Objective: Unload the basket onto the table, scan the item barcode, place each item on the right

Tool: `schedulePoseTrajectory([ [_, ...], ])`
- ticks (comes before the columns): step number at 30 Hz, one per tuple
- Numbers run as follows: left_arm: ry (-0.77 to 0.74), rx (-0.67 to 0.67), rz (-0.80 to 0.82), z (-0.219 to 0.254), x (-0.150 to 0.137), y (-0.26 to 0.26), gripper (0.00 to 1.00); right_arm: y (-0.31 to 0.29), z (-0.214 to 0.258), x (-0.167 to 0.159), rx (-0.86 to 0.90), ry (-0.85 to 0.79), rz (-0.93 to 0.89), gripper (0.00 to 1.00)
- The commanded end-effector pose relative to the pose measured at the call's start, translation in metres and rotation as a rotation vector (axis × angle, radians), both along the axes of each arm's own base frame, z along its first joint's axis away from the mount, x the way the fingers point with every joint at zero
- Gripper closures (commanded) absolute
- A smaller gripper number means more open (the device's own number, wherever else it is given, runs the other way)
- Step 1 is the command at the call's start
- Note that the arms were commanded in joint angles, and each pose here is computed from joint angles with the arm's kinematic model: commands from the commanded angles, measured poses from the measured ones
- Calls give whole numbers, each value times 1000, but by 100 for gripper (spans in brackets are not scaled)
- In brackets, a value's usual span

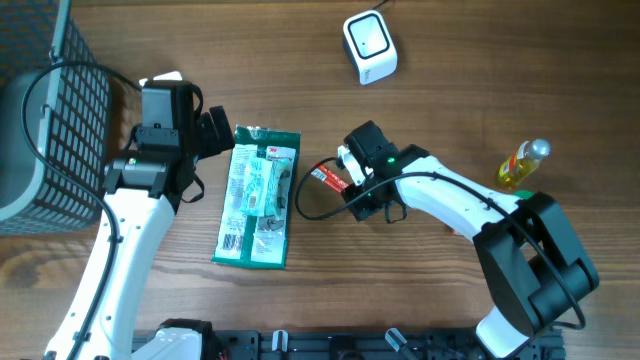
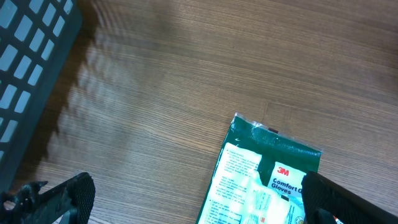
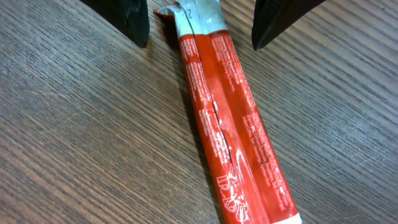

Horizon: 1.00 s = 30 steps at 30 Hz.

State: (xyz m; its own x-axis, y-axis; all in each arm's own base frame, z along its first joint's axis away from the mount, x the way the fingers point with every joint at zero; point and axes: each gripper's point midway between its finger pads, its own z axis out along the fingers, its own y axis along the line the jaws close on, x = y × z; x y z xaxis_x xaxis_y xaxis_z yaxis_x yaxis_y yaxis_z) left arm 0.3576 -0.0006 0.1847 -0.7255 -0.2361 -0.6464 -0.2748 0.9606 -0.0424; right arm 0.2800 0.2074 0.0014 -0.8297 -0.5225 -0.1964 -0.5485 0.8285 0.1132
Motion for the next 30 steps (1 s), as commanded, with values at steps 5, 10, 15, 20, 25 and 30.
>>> schedulePoseTrajectory([
  [5,-20,-8,19,6,2,2,0,3,3,4,42,14,0,41],
  [10,-20,-8,19,6,2,2,0,2,3,7,47,10,-8,36],
  [15,-20,-8,19,6,2,2,0,6,6,9,110,40,-70,43],
  [20,-20,-8,20,6,2,2,0,1,4,11,111,46,-107,49],
  [25,-20,-8,19,6,2,2,0,-4,-4,1,96,69,-106,49],
  [30,-20,-8,19,6,2,2,0,-19,-18,-4,34,57,-131,60],
])
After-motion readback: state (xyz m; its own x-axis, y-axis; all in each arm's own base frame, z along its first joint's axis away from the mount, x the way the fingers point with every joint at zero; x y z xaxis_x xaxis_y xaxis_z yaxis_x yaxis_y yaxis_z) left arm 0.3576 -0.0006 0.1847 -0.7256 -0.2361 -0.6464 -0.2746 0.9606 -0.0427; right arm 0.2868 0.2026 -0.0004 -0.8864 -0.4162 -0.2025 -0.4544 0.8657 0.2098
